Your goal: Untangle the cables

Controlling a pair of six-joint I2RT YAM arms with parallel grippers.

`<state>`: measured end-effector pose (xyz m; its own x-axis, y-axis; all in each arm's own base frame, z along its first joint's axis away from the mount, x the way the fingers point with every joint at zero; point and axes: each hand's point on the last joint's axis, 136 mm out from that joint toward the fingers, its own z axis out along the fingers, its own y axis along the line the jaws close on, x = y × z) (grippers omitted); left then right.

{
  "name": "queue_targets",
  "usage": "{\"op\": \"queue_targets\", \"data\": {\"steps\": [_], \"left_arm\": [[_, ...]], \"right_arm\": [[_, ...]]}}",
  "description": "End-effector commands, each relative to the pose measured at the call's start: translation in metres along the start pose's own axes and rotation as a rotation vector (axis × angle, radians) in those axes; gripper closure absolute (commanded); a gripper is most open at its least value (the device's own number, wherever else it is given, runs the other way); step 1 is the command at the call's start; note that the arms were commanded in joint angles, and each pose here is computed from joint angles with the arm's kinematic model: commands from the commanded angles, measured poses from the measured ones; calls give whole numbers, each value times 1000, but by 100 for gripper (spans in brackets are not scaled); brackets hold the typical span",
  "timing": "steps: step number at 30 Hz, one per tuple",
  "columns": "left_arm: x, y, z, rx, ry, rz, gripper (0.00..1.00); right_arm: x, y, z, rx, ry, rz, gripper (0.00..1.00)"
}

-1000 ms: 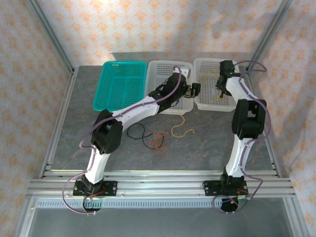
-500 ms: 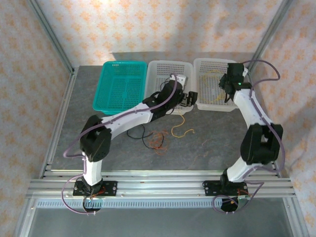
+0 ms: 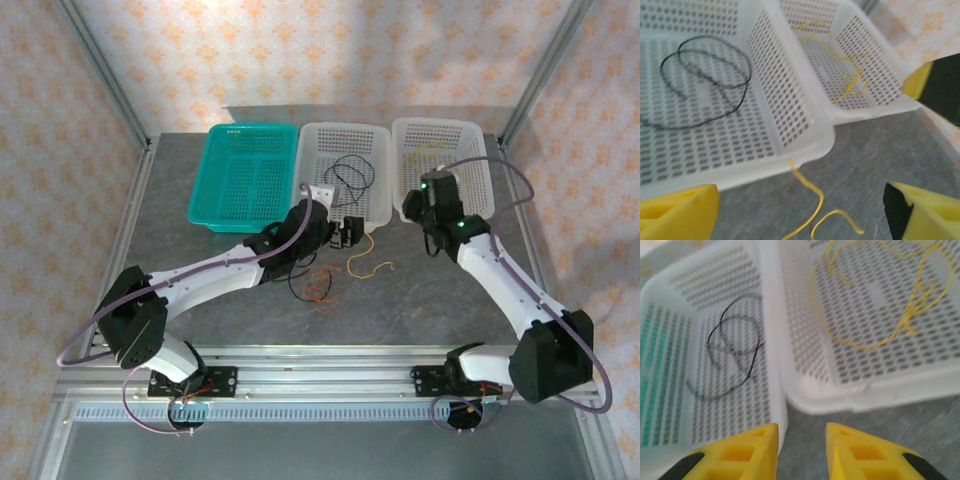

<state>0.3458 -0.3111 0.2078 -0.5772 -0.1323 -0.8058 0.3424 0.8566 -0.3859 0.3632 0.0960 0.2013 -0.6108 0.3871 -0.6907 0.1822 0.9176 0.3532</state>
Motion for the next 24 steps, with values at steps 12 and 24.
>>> {"op": "queue_targets", "data": {"steps": [12,24], "left_arm": [[51,30,-43,-46,-27,-166,13],[63,34,-48,0,-47,-204,13]], "right_arm": [[102,34,-31,-173,94,122,59],[117,61,-24,-319,149,88,23]]}}
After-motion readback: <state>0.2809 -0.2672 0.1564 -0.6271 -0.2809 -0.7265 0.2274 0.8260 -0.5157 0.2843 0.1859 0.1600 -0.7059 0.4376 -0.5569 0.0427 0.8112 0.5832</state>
